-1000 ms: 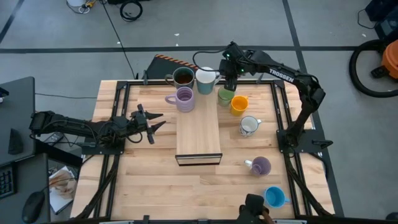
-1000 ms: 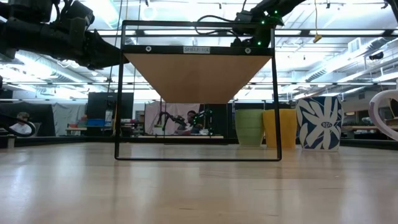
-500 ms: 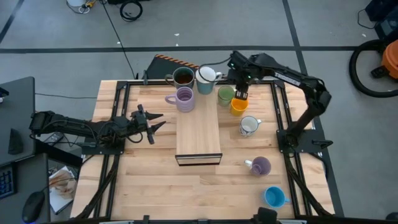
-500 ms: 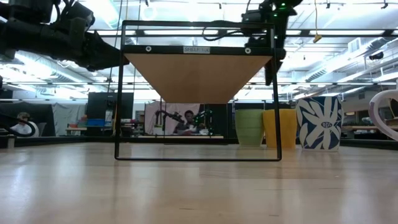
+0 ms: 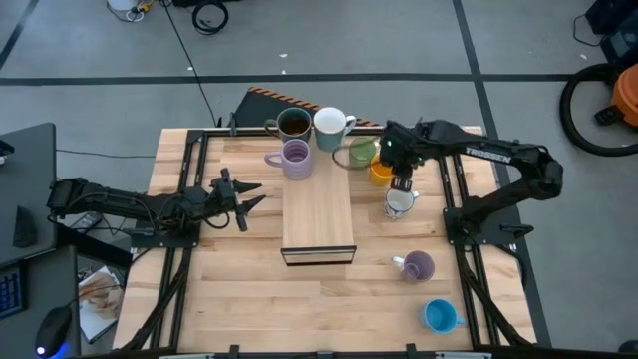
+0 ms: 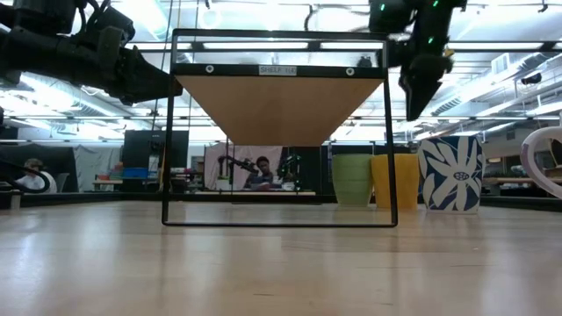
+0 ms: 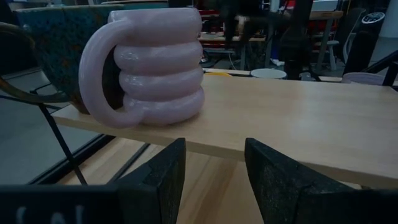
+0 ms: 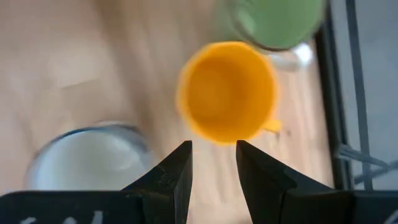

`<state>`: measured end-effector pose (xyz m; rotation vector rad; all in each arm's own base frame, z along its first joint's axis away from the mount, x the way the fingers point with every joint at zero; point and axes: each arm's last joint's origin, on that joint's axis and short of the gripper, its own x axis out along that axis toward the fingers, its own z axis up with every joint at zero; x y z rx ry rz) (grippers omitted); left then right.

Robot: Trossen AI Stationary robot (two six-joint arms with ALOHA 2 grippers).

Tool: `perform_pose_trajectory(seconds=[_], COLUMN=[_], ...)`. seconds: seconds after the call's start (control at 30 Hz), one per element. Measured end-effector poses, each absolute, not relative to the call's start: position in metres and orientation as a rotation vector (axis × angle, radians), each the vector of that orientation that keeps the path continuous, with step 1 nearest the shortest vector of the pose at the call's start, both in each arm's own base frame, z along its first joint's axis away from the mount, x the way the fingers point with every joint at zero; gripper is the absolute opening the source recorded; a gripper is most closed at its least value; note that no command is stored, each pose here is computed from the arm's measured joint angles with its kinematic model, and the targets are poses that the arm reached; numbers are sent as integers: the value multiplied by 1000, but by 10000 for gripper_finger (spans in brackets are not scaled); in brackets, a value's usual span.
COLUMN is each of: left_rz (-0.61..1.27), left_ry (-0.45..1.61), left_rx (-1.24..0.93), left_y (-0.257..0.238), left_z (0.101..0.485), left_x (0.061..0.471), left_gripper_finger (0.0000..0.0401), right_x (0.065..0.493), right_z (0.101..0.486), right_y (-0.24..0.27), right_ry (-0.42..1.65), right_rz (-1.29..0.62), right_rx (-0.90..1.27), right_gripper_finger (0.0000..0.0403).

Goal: Place coffee mugs
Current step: Put the white mug on the shelf

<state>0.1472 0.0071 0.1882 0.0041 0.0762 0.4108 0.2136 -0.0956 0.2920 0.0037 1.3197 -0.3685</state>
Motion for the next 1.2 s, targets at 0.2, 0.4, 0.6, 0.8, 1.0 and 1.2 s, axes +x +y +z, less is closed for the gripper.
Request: perform_pose_trajectory(seconds=[0.2, 0.4, 0.6, 0.8, 1.0, 1.2], left_rz=[411, 411, 411, 411, 411, 411], left_ry=[81, 82, 82, 82, 82, 81], left_rx=[6, 6, 7, 7, 7, 7], left_y=[7, 7, 7, 7, 7, 7], left_z=[188, 188, 188, 188, 188, 188], left_x=[147, 147, 147, 147, 147, 147], left_gripper_finger=[172, 172, 172, 172, 172, 172], right_x=[219, 222, 219, 212, 203, 205], right_z=[297, 290, 272, 249, 230, 213], right_y=[-55, -22, 0, 8, 9, 7], right_ry=[1303, 1397, 1496, 1563, 1623, 1576], right_rz=[-160, 70, 87, 39, 31, 18], right_rx=[-66, -185, -280, -334, -323, -312], right_gripper_finger=[130, 130, 128, 124, 124, 117])
